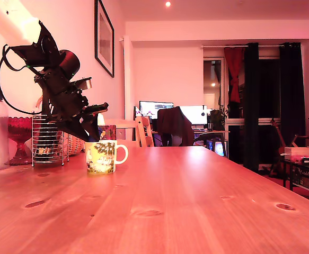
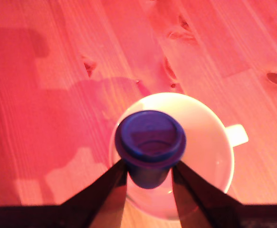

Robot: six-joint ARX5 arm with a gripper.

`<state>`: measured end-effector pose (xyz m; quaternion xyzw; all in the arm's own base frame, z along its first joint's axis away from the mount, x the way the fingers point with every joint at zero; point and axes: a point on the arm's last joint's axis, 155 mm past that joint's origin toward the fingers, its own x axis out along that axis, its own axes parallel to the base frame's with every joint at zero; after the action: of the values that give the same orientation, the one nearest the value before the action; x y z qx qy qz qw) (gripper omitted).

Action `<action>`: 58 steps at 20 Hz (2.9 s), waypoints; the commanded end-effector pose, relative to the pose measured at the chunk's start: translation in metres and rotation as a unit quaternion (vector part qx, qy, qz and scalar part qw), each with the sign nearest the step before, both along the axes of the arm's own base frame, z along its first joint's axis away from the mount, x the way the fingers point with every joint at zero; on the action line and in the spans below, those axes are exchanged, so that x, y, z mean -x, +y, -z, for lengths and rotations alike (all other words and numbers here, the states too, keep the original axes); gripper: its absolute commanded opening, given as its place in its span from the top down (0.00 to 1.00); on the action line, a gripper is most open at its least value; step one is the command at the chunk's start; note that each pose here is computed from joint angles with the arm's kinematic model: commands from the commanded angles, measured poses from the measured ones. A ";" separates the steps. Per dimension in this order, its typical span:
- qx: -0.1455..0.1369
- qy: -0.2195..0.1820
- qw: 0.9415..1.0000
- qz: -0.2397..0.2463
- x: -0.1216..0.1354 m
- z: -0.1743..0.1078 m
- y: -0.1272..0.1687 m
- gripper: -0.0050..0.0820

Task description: Pick the coffee capsule and then drop it inside the coffee cup in front of you

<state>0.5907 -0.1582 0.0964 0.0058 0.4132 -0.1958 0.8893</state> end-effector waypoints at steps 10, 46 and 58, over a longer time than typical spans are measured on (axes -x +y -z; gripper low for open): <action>-0.002 -0.023 1.000 0.010 -0.007 -0.047 -0.001 0.29; 0.050 -0.016 0.981 0.187 0.207 -0.218 -0.078 0.97; 0.098 -0.154 0.957 0.224 0.266 -0.235 -0.088 0.97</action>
<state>0.3298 -0.2465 0.3311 0.0446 0.2458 -0.4223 0.8714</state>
